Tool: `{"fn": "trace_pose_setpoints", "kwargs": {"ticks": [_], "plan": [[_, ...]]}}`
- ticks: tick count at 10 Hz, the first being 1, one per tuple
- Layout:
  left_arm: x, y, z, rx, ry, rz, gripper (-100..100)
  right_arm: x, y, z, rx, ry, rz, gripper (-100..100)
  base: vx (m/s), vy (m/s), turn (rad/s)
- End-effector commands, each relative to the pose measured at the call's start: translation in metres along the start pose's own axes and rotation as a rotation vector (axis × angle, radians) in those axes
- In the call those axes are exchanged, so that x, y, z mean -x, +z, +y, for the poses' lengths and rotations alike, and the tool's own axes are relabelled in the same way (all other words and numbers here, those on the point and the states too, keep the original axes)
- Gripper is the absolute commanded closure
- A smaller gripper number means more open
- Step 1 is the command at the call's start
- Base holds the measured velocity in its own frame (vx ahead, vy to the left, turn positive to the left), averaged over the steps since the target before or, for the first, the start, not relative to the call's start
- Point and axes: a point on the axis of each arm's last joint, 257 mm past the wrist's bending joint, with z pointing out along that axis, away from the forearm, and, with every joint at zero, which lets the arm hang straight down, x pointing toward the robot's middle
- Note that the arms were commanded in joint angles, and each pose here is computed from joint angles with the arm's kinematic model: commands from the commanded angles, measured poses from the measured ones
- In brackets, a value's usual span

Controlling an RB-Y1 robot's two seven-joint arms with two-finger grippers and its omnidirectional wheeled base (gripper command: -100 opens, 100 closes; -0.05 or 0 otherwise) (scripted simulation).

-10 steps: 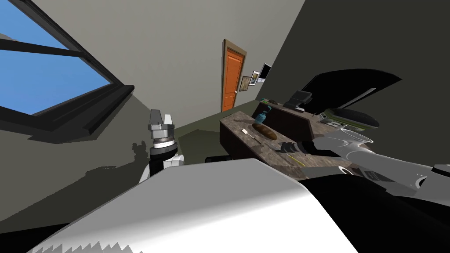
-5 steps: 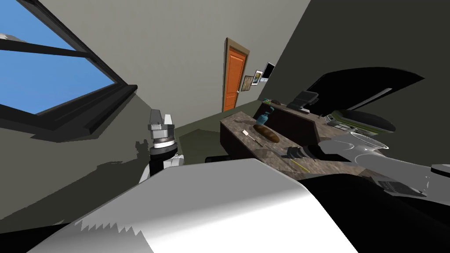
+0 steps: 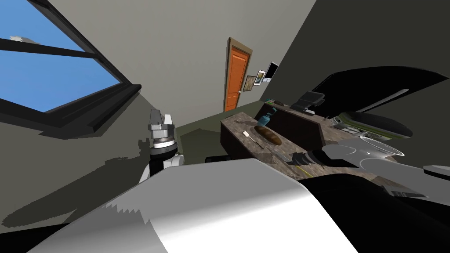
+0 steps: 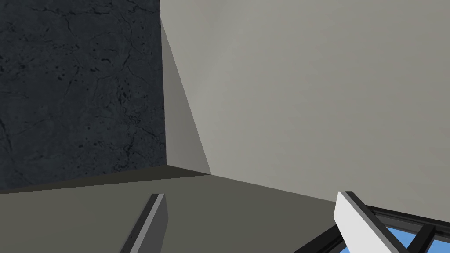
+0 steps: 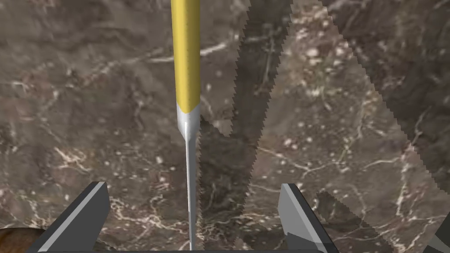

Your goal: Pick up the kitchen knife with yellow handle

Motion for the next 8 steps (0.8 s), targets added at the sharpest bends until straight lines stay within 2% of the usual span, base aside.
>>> {"fn": "trace_pose_setpoints", "kwargs": {"ticks": [1, 2, 5, 6, 7, 8], "plan": [[0.0, 0.0, 0.0, 0.0, 0.0, 0.0, 0, 0.0, 0.0, 0.0, 0.0, 0.0, 0.0, 0, 0.0, 0.0, 0.0], [0.0, 0.0, 0.0, 0.0, 0.0, 0.0, 0, -0.003, 0.003, 0.005, -0.006, 0.061, -0.013, -100, -0.153, -0.026, 0.329], [0.0, 0.0, 0.0, 0.0, 0.0, 0.0, 0, -0.015, 0.007, 0.017, -0.002, 0.153, -0.02, -100, -0.183, -0.125, 0.451], [0.0, 0.0, 0.0, 0.0, 0.0, 0.0, 0, -0.013, 0.009, 0.016, -0.017, 0.198, -0.032, -100, -0.26, -0.121, 0.431], [0.0, 0.0, 0.0, 0.0, 0.0, 0.0, 0, -0.022, 0.01, 0.024, -0.006, 0.23, -0.028, -100, -0.244, -0.056, 0.429], [0.0, 0.0, 0.0, 0.0, 0.0, 0.0, 0, -0.027, 0.01, 0.027, -0.002, 0.24, -0.022, -100, -0.099, -0.008, 0.168]]}}
